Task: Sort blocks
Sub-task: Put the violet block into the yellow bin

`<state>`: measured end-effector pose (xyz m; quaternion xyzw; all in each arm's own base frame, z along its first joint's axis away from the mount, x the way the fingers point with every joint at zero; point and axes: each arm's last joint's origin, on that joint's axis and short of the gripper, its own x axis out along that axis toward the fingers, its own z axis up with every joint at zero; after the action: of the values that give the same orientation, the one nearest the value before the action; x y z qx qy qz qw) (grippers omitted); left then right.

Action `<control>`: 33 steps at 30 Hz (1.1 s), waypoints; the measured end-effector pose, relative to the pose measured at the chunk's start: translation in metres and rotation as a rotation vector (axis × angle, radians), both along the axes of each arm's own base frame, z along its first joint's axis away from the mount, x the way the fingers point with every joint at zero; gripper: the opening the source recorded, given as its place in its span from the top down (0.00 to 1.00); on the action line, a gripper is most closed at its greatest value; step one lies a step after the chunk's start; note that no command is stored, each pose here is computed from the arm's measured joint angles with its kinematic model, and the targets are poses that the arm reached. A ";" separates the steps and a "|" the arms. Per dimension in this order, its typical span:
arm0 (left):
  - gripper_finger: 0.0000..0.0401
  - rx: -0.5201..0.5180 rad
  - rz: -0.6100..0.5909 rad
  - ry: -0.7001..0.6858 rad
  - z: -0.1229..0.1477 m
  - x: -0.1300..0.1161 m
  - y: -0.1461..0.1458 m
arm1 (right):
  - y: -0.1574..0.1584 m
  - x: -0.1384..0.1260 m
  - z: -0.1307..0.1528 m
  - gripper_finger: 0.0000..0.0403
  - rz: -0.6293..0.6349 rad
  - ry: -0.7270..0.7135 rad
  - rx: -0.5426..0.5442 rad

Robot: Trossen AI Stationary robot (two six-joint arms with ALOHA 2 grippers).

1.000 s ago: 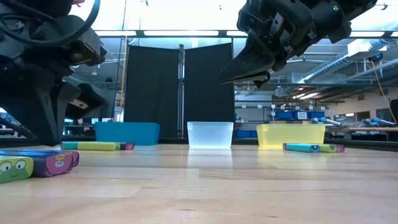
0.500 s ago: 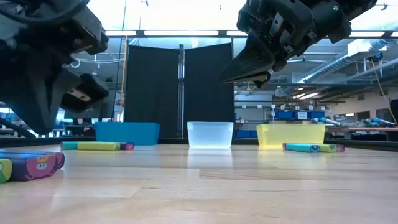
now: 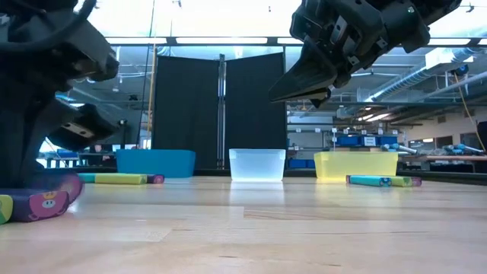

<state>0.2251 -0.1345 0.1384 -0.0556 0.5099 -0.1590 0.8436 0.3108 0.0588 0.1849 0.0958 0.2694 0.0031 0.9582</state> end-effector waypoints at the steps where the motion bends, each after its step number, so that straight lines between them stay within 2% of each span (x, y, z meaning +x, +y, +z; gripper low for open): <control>1: 0.98 0.019 0.005 0.015 -0.003 -0.001 0.001 | 0.000 0.000 0.000 0.93 0.000 0.000 0.000; 15: 0.98 0.118 0.062 -0.064 0.003 0.019 0.025 | 0.001 0.000 0.000 0.93 0.004 0.003 -0.001; 19: 0.95 0.223 -0.048 -0.117 0.012 0.025 0.024 | 0.002 -0.001 -0.001 0.93 0.006 0.007 -0.001; 24: 0.88 0.402 -0.229 -0.156 0.032 0.035 0.023 | 0.002 -0.001 -0.002 0.93 0.006 0.018 -0.004; 28: 0.78 0.454 -0.322 -0.192 0.038 0.040 0.025 | 0.002 -0.001 -0.002 0.93 0.006 0.018 -0.004; 33: 0.64 0.489 -0.362 -0.145 0.036 0.041 0.039 | 0.002 -0.001 -0.002 0.93 0.006 0.019 -0.004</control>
<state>0.2662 -0.0956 0.1742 0.2519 0.4729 -0.1828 0.8243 0.3095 0.0605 0.1833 0.0932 0.2786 0.0046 0.9559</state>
